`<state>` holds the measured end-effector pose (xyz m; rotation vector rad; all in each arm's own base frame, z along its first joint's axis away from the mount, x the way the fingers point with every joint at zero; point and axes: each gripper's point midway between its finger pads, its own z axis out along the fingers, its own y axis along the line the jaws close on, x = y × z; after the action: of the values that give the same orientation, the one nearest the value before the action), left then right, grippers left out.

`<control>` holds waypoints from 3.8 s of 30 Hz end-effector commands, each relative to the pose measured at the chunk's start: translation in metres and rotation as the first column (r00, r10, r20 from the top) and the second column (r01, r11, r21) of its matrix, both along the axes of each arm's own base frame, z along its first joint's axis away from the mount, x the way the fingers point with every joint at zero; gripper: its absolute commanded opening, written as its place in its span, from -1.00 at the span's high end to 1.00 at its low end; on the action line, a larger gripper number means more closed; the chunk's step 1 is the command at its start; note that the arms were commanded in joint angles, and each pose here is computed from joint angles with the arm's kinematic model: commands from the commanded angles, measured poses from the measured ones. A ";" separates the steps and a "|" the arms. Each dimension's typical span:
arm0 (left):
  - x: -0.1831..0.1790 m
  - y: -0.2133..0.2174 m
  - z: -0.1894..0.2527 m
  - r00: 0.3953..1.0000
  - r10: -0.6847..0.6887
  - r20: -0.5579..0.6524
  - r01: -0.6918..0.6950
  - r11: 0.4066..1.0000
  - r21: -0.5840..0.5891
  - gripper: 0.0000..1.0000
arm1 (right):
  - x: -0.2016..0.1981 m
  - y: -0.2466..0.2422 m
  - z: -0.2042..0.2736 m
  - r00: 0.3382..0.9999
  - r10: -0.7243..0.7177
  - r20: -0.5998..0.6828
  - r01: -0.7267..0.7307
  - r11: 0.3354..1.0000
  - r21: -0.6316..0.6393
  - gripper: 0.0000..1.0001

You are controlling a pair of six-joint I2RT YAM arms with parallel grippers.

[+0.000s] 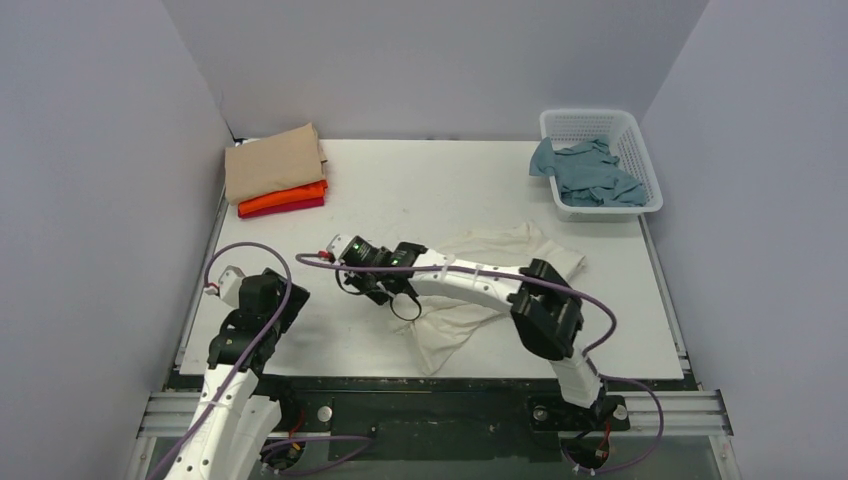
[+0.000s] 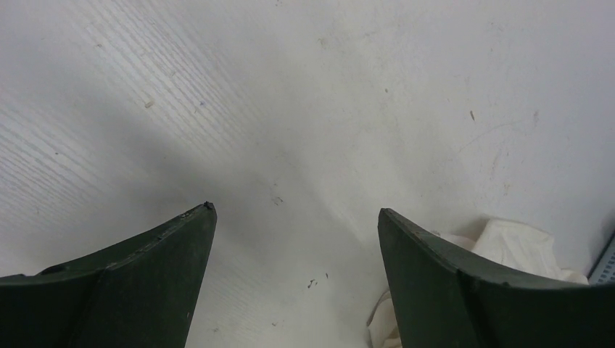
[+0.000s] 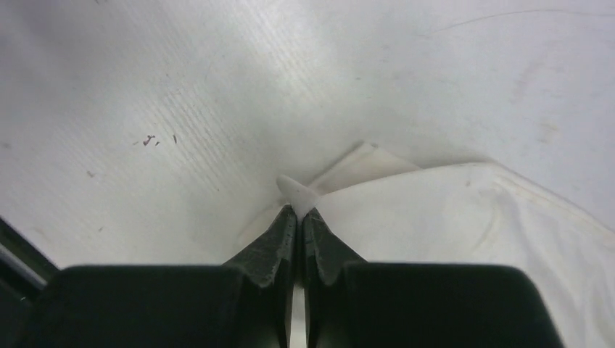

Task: Fold and stack the t-shirts
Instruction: Flatten out the tshirt

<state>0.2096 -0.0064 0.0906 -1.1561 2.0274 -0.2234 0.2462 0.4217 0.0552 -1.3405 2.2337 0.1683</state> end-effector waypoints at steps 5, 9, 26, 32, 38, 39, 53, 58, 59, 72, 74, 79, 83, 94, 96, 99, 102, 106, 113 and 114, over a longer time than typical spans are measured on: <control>0.025 -0.034 0.018 0.972 -0.198 0.126 0.206 0.977 -0.057 -0.85 | 0.051 -0.090 0.181 0.875 -0.468 0.129 0.355 0.798 0.486 1.00; 0.031 -0.062 0.023 0.925 -0.336 0.176 0.356 0.929 -0.099 -0.85 | 0.069 -0.198 0.205 0.654 -0.742 0.146 0.555 0.602 0.574 1.00; 0.037 -0.176 -0.006 0.743 -0.659 0.115 0.667 0.744 -0.051 -0.85 | -0.028 -0.473 0.145 -0.102 -0.985 0.139 0.845 -0.012 0.534 1.00; 0.067 -0.186 -0.030 0.742 -0.670 -0.008 0.670 0.742 -0.003 -0.81 | -0.027 -0.467 0.122 -0.060 -0.989 0.133 0.872 0.013 0.489 1.00; 0.072 -0.217 -0.044 0.662 -0.748 -0.053 0.749 0.663 -0.006 -0.66 | -0.027 -0.466 0.116 -0.049 -0.990 0.135 0.876 0.022 0.481 1.00; 0.071 -0.225 -0.046 0.647 -0.760 -0.064 0.762 0.648 -0.003 -0.61 | -0.027 -0.466 0.116 -0.049 -0.990 0.134 0.875 0.022 0.484 1.00; 0.118 -0.209 0.005 0.786 -0.605 -0.123 0.615 0.749 0.248 1.00 | -0.004 -0.468 0.154 -0.070 -0.990 0.121 0.826 0.010 0.564 1.00; 0.141 -0.149 0.117 0.878 -0.465 0.115 0.420 0.862 0.282 1.00 | 0.005 -0.471 0.215 -0.085 -0.993 0.077 0.744 -0.012 0.669 1.00; 0.139 -0.140 0.129 0.882 -0.452 0.132 0.403 0.869 0.287 1.00 | 0.005 -0.472 0.223 -0.088 -0.993 0.073 0.731 -0.015 0.683 1.00; 0.055 -0.046 0.374 0.719 -0.292 0.631 0.117 0.946 0.304 1.00 | -0.027 -0.438 0.401 0.154 -0.988 0.000 0.362 0.056 0.930 1.00; 0.041 -0.039 0.395 0.678 -0.283 0.678 0.101 0.950 0.295 1.00 | -0.036 -0.436 0.422 0.172 -0.985 0.009 0.320 0.065 0.945 1.00; 0.026 -0.034 0.428 0.608 -0.292 0.739 0.093 0.950 0.299 1.00 | -0.040 -0.432 0.461 0.206 -0.978 0.044 0.268 0.099 0.958 1.00; 0.050 -0.043 0.427 0.638 -0.307 0.706 0.084 0.939 0.333 1.00 | -0.019 -0.431 0.466 0.194 -0.979 0.066 0.293 0.122 0.948 1.00; 0.214 -0.072 0.410 0.673 -0.450 0.587 0.237 0.883 0.405 1.00 | 0.115 -0.428 0.487 0.123 -0.980 0.159 0.334 0.192 0.923 1.00; 0.231 -0.071 0.425 0.656 -0.465 0.594 0.235 0.874 0.425 1.00 | 0.135 -0.428 0.506 0.111 -0.982 0.152 0.298 0.179 0.938 1.00; 0.246 -0.068 0.446 0.633 -0.473 0.612 0.241 0.872 0.425 1.00 | 0.155 -0.426 0.540 0.117 -0.985 0.124 0.197 0.145 0.970 1.00; 0.258 -0.059 0.479 0.578 -0.470 0.667 0.250 0.880 0.403 1.00 | 0.156 -0.422 0.573 0.134 -0.985 0.106 0.075 0.116 0.990 1.00; 0.260 -0.055 0.501 0.492 -0.486 0.722 0.323 0.872 0.367 1.00 | 0.139 -0.426 0.596 0.131 -0.985 0.108 0.009 0.110 0.994 1.00; 0.263 -0.040 0.394 0.655 -0.560 0.508 0.430 0.828 0.359 1.00 | 0.141 -0.404 0.461 0.326 -0.933 0.153 0.295 0.254 0.921 1.00; 0.251 -0.035 0.389 0.674 -0.556 0.487 0.415 0.830 0.374 1.00 | 0.120 -0.404 0.457 0.333 -0.930 0.155 0.284 0.256 0.924 1.00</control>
<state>0.4727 -0.0403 0.5394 -0.3236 1.5233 -0.5781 0.3881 0.0048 0.5681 0.3212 1.3468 0.1729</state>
